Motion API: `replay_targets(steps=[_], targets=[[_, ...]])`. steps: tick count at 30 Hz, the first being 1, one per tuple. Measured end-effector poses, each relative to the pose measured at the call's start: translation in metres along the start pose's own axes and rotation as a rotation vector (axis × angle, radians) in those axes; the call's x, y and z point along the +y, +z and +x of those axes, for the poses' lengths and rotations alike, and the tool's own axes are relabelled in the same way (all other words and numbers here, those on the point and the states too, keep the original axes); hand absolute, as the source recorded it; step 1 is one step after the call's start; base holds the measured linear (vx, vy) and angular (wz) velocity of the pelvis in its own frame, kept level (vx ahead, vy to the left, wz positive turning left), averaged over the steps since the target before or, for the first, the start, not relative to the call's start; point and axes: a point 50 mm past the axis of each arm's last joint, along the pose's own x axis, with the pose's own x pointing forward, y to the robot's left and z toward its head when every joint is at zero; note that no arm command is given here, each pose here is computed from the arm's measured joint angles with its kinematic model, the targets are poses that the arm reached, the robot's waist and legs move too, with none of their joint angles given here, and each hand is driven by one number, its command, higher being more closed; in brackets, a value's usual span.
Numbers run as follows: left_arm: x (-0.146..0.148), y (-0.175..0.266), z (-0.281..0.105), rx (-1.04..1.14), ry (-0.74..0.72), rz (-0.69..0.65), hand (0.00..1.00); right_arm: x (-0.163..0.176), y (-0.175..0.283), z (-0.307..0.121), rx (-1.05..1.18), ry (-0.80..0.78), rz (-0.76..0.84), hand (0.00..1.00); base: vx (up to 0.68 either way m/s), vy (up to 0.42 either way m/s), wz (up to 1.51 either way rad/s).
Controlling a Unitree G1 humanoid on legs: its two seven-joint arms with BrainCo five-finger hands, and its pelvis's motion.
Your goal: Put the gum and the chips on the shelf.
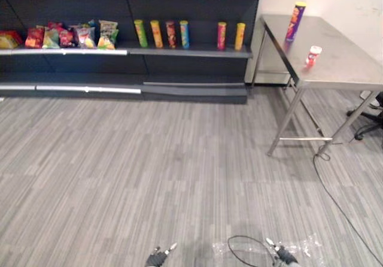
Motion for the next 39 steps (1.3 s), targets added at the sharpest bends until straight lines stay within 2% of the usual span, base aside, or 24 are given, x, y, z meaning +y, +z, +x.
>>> replay_targets(steps=[13,39], targets=[[-0.006,-0.005,-0.002,0.016,-0.008,-0.051,0.0,-0.014,-0.012,-0.004,0.027,-0.04,-0.005,0.0,-0.02,-0.008,0.0],[-0.008,-0.007,-0.002,0.01,-0.018,-0.033,0.0,-0.016,-0.015,-0.005,0.034,-0.044,-0.005,0.0,-0.02,-0.011,0.0]])
